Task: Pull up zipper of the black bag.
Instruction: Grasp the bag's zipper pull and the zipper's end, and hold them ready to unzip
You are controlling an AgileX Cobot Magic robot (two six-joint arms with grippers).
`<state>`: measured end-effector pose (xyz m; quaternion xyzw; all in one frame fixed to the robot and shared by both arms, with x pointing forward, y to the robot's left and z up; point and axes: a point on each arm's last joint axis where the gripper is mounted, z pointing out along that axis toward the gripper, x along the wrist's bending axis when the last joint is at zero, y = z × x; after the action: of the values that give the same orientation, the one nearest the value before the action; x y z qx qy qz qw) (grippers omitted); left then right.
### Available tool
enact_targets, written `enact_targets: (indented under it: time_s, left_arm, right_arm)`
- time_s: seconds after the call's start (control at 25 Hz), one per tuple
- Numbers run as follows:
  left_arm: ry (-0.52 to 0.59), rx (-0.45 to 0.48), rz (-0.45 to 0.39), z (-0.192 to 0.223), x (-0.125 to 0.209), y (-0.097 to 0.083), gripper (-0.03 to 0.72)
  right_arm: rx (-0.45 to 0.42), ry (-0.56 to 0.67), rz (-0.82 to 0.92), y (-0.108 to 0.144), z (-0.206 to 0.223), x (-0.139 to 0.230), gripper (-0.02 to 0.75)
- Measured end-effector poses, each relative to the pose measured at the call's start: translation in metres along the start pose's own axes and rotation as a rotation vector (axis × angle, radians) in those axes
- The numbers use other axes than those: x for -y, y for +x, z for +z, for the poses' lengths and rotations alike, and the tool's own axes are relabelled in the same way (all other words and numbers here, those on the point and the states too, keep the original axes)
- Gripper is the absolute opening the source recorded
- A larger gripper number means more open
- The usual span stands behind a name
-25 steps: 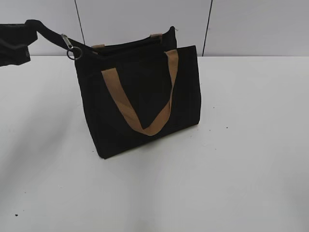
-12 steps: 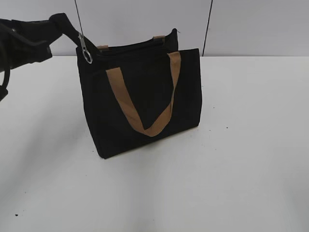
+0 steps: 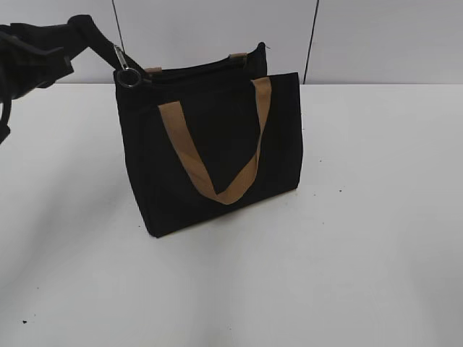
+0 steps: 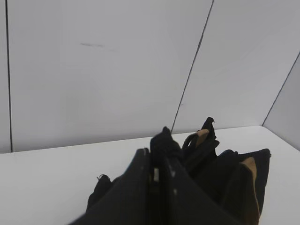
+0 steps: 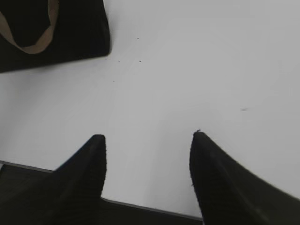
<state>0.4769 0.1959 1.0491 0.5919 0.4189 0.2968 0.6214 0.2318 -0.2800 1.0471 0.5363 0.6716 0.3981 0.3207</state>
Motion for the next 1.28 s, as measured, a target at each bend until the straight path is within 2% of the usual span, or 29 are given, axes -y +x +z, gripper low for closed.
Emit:
enact_targets:
  time_s: [0.2, 0.44, 0.68, 0.8, 1.12, 1.28]
  left_arm:
    - [-0.001, 0.0, -0.007, 0.0, 0.0, 0.0, 0.033]
    - [-0.003, 0.012, 0.005, 0.0, 0.0, -0.001, 0.033]
    - [-0.003, 0.022, 0.02, 0.0, 0.0, -0.002, 0.033]
    - [-0.007, 0.025, 0.022, 0.0, -0.001, -0.003, 0.033]
    - [-0.016, 0.032, 0.026, 0.0, -0.001, -0.003, 0.033]
    - [-0.019, 0.033, 0.026, 0.0, -0.002, -0.003, 0.033]
  right_arm:
    - [-0.095, -0.035, 0.023, 0.004, 0.011, -0.022, 0.436]
    - [-0.319, -0.131, -0.033, 0.011, 0.044, -0.071, 0.436]
    - [-0.523, -0.23, -0.054, 0.014, 0.087, -0.102, 0.436]
    - [-0.546, -0.263, -0.045, 0.009, 0.112, -0.112, 0.436]
    - [-0.563, -0.237, -0.102, -0.006, 0.172, -0.156, 0.436]
    - [-0.645, -0.21, -0.155, 0.014, 0.2, -0.173, 0.436]
